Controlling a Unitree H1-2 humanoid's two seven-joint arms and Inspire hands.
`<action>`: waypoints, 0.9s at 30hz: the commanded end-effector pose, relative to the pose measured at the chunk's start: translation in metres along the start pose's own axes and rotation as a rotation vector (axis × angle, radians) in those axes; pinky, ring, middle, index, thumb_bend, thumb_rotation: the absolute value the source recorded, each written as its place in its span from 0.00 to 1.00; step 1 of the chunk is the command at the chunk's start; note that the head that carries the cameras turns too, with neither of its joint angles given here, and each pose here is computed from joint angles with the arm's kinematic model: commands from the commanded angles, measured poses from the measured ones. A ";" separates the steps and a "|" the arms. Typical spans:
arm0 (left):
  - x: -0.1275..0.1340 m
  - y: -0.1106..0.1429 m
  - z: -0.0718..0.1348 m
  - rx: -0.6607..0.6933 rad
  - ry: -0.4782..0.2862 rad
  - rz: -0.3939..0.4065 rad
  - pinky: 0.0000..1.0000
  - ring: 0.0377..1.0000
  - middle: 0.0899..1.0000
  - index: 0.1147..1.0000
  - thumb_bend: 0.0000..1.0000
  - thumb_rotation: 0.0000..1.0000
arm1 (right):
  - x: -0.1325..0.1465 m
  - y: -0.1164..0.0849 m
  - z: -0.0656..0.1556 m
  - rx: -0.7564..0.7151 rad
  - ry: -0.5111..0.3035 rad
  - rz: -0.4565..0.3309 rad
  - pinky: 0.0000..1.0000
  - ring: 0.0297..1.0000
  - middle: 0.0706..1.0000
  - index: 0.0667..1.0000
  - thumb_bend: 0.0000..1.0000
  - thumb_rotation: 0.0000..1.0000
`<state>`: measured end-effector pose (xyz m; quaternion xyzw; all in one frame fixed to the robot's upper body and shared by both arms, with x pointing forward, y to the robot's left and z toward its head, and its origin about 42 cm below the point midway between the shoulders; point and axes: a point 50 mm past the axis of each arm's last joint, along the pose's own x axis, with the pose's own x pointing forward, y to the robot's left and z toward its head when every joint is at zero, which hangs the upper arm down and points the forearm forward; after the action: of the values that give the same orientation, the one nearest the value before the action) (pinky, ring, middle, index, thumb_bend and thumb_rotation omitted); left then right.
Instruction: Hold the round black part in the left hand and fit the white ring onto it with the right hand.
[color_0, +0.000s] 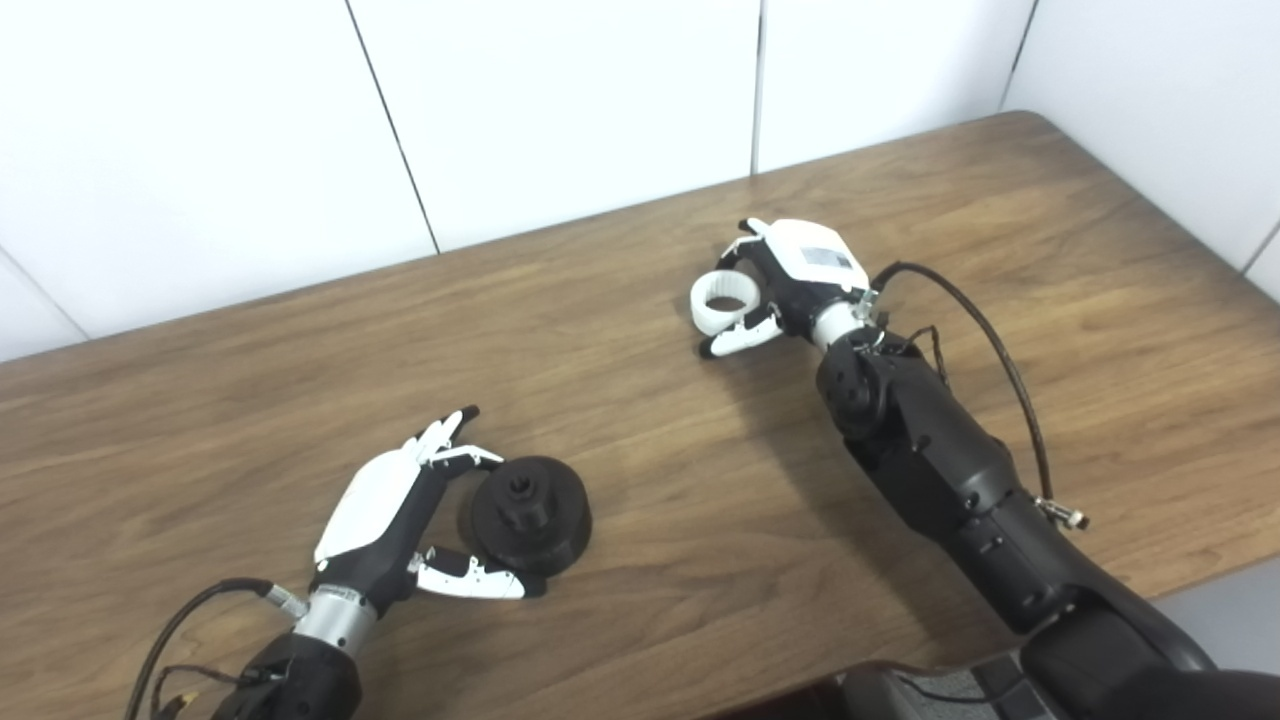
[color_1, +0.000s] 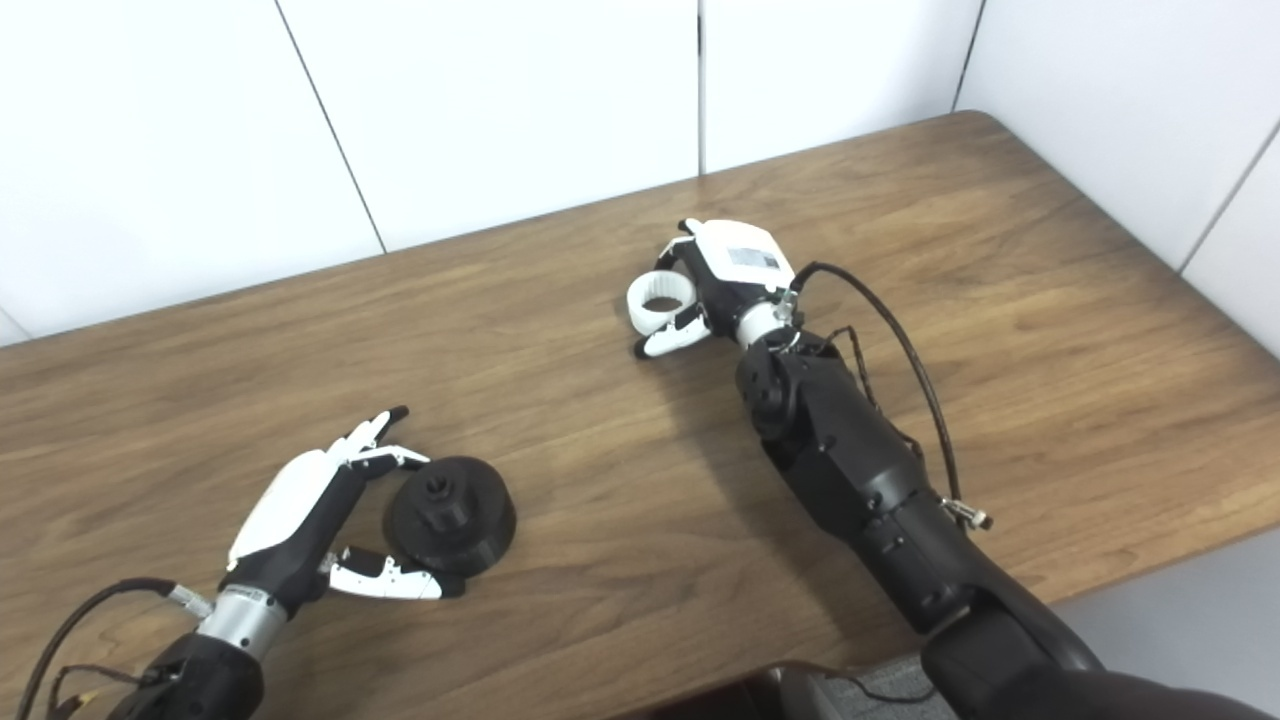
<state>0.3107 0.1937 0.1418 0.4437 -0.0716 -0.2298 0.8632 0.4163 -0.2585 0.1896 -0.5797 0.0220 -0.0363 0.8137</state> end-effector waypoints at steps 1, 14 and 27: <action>0.002 0.017 0.010 0.025 -0.053 0.056 1.00 1.00 1.00 0.56 0.98 0.33 | 0.008 -0.023 0.005 -0.003 -0.039 -0.099 0.91 0.90 0.92 0.63 0.71 0.30; 0.001 0.017 0.012 0.028 -0.046 0.053 1.00 1.00 1.00 0.56 0.98 0.33 | 0.004 -0.024 0.002 0.038 -0.057 -0.145 0.95 0.87 0.88 0.50 0.57 0.20; 0.002 0.017 0.011 0.030 -0.044 0.054 1.00 1.00 1.00 0.56 0.98 0.32 | -0.012 -0.050 0.021 0.098 -0.154 -0.272 0.95 0.86 0.87 0.46 0.51 0.15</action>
<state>0.3091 0.1937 0.1431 0.4469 -0.0716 -0.2292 0.8618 0.3988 -0.2588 0.2053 -0.5449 -0.0495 -0.0793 0.8333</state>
